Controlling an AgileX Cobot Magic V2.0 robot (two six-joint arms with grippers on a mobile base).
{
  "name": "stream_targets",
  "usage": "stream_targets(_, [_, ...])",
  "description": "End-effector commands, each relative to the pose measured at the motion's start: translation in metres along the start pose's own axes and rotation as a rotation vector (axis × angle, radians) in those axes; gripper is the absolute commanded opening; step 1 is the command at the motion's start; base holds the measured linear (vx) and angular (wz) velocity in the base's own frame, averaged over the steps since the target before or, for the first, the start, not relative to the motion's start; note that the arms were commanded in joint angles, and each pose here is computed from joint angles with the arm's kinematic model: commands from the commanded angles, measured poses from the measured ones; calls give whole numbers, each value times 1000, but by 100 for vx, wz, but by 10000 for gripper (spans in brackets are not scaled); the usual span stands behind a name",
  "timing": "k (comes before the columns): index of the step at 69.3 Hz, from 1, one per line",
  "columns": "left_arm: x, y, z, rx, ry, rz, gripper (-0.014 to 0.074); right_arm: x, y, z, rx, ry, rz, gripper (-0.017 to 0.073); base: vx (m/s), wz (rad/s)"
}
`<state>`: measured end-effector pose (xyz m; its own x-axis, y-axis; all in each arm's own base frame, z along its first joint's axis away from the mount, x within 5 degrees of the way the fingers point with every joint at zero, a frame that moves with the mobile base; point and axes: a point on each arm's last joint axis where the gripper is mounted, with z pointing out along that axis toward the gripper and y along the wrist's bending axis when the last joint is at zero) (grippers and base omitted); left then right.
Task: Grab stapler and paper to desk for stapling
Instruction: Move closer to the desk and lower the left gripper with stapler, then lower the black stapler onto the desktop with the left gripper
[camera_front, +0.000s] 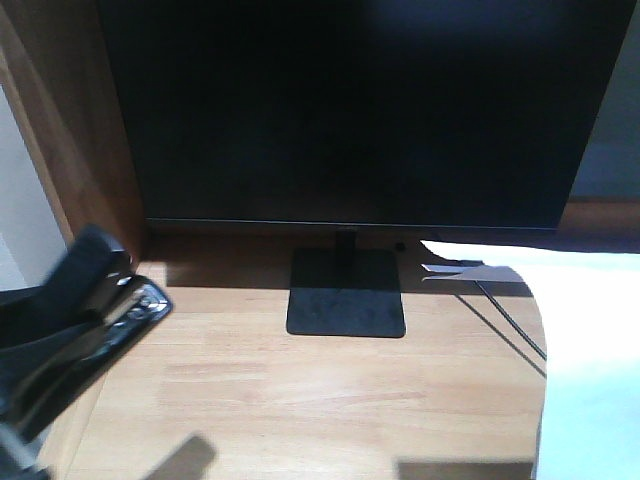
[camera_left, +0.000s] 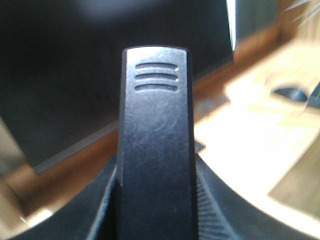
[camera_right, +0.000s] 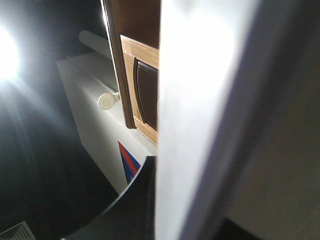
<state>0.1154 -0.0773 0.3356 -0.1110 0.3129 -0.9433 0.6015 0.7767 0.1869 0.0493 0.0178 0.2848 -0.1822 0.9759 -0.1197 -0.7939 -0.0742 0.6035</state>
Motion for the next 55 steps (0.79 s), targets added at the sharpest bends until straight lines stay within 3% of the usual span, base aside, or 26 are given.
stream_targets(1, [-17, 5, 24, -31, -107, -10, -6, -1, 14, 5, -128, -9, -20, -2, 0, 0])
stream_targets(19, [5, 5, 86, -29, 25, 22, -6, -1, 14, 5, -128, -9, -20, -2, 0, 0])
stream_targets(42, [54, 33, 129, -75, 276, 64, -6, -1, 14, 5, -128, -9, -20, -2, 0, 0])
stream_targets(48, [65, 40, 137, -62, 335, 78, -6, -1, 14, 5, -128, -9, -20, -2, 0, 0])
stream_targets(55, [72, 46, 144, 8, 392, 84, -6, -1, 14, 5, -128, -9, -20, -2, 0, 0])
